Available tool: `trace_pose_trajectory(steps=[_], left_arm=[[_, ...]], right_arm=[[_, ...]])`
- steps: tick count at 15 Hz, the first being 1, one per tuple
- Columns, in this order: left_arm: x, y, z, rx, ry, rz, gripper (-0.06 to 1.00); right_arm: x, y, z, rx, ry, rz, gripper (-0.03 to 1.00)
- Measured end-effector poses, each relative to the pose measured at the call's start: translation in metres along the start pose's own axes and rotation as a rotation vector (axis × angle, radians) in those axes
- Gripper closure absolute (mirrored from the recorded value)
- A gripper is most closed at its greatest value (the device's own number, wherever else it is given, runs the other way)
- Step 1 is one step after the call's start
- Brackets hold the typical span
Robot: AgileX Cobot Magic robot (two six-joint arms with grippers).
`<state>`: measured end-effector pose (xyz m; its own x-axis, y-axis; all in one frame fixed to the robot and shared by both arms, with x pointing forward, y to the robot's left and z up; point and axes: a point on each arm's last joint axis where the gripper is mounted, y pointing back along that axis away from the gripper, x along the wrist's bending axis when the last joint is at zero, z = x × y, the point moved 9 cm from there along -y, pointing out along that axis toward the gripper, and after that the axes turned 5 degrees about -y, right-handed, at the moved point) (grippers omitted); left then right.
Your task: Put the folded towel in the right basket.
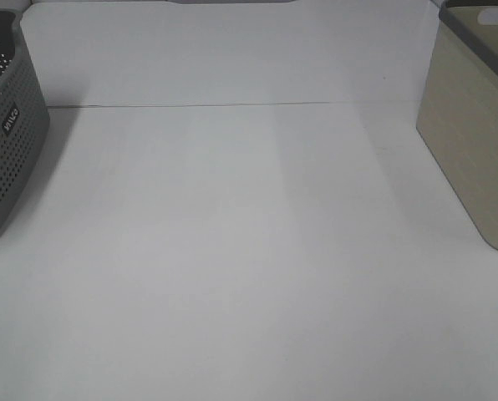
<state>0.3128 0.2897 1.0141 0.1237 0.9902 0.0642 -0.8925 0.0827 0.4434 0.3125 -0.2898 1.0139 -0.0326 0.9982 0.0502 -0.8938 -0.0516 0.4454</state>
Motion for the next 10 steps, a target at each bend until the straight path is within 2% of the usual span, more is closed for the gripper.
trace_pose_trajectory(steps=[10], left_arm=[[0.0, 0.0, 0.0, 0.0, 0.0, 0.0, 0.07]], right_arm=[[0.0, 0.0, 0.0, 0.0, 0.0, 0.0, 0.24]])
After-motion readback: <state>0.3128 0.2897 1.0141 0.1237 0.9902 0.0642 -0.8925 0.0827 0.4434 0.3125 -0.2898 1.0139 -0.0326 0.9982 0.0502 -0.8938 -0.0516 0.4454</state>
